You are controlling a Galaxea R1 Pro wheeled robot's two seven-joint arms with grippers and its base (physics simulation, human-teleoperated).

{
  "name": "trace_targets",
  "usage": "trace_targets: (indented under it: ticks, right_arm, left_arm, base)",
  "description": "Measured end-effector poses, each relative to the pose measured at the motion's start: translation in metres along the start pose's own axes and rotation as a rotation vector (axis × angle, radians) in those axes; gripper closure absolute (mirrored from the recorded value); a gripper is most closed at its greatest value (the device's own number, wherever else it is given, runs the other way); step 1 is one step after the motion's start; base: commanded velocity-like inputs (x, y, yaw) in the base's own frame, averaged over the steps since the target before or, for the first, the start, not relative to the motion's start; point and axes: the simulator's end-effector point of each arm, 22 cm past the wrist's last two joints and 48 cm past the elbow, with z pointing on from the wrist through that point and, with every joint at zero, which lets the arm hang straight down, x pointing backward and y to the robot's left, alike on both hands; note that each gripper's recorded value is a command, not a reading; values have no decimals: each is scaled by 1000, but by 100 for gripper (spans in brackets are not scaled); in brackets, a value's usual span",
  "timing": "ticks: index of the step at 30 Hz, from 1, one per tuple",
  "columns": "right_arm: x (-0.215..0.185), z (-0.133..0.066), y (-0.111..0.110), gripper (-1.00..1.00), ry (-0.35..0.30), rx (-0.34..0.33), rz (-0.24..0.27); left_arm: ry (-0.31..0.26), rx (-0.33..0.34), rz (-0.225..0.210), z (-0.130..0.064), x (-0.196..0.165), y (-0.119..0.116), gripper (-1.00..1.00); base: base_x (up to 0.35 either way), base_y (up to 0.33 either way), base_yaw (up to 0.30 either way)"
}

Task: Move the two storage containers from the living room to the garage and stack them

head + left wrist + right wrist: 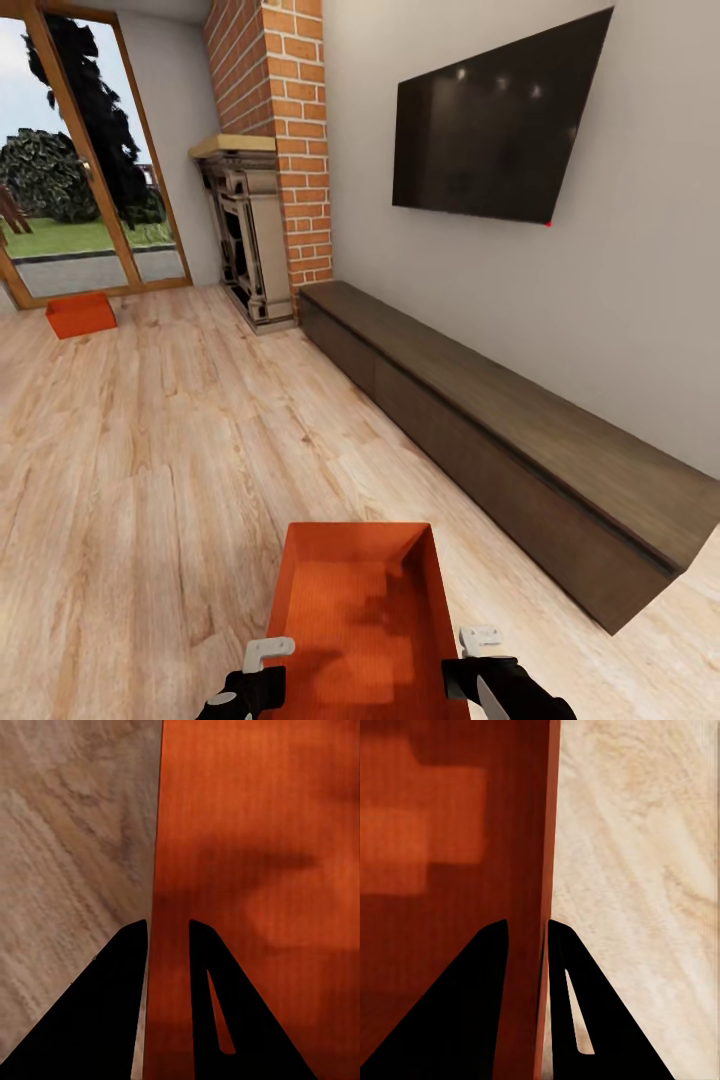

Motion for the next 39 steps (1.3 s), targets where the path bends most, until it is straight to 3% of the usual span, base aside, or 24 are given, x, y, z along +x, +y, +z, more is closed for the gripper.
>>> trace_targets:
  ticks: [39]
  right_arm:
    - [-51, -77, 6, 100, -17, 2, -8]
  left_arm:
    - [-17, 0, -2, -66, -61, -7, 100]
  base:
    - [0, 0, 0]
